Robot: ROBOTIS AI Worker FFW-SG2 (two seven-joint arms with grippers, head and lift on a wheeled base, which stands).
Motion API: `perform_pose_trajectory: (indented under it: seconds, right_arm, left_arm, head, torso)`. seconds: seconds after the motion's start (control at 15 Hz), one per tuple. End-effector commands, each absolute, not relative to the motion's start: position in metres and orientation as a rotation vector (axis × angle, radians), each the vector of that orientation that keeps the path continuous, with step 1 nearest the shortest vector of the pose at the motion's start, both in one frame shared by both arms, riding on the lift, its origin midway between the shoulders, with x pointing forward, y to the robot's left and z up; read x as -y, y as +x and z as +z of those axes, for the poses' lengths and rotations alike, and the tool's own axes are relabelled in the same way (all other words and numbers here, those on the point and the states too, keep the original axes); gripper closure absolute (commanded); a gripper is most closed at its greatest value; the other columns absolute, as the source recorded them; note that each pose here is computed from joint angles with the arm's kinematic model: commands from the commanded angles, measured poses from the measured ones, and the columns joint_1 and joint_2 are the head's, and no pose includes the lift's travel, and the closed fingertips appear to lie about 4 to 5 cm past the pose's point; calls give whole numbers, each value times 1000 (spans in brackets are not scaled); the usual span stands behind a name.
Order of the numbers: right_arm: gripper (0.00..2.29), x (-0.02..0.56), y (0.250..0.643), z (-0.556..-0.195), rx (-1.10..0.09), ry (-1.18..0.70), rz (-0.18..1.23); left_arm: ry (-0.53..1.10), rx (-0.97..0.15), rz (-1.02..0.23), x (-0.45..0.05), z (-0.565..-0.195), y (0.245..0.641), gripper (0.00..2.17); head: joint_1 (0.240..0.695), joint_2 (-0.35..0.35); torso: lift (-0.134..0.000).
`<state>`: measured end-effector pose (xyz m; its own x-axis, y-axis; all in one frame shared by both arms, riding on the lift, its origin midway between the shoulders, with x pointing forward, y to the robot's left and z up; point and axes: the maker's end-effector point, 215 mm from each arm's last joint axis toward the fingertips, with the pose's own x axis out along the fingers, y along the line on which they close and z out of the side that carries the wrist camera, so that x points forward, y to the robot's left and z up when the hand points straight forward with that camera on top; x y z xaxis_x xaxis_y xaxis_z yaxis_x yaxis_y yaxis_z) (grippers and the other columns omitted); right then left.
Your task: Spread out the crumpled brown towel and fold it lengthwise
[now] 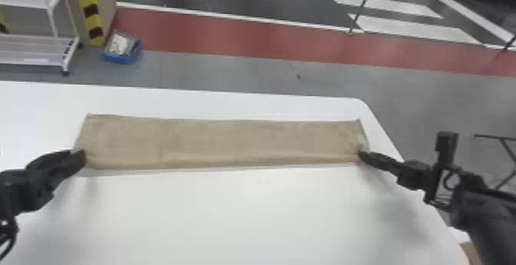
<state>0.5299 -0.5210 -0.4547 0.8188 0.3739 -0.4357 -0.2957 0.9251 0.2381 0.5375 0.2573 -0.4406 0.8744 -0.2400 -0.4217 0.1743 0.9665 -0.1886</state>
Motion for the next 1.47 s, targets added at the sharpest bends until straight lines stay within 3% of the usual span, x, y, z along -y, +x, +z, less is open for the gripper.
perform_pose_trajectory:
  seconds: [0.0,0.47,0.8,1.4]
  right_arm:
    - [1207,522,532,-452,-494,157,359]
    - [1210,494,531,-456,-522,206,414]
    - [1210,468,512,-460,-553,271,465]
    - [1210,491,480,-441,-550,347,454]
  left_arm:
    - [-138,-464,-213,-261,-437,533,1541]
    - [-127,-512,-191,-278,-441,508,1538]
    - [-114,-518,-153,-310,-439,485,1538]
    - [-93,-511,-130,-329,-428,473,1538]
  head:
    - [695,-266]
    - [695,-250]
    - [695,-195]
    - [695,-173]
  torso:
    - [-124]
    - [-124]
    - [-124]
    - [-124]
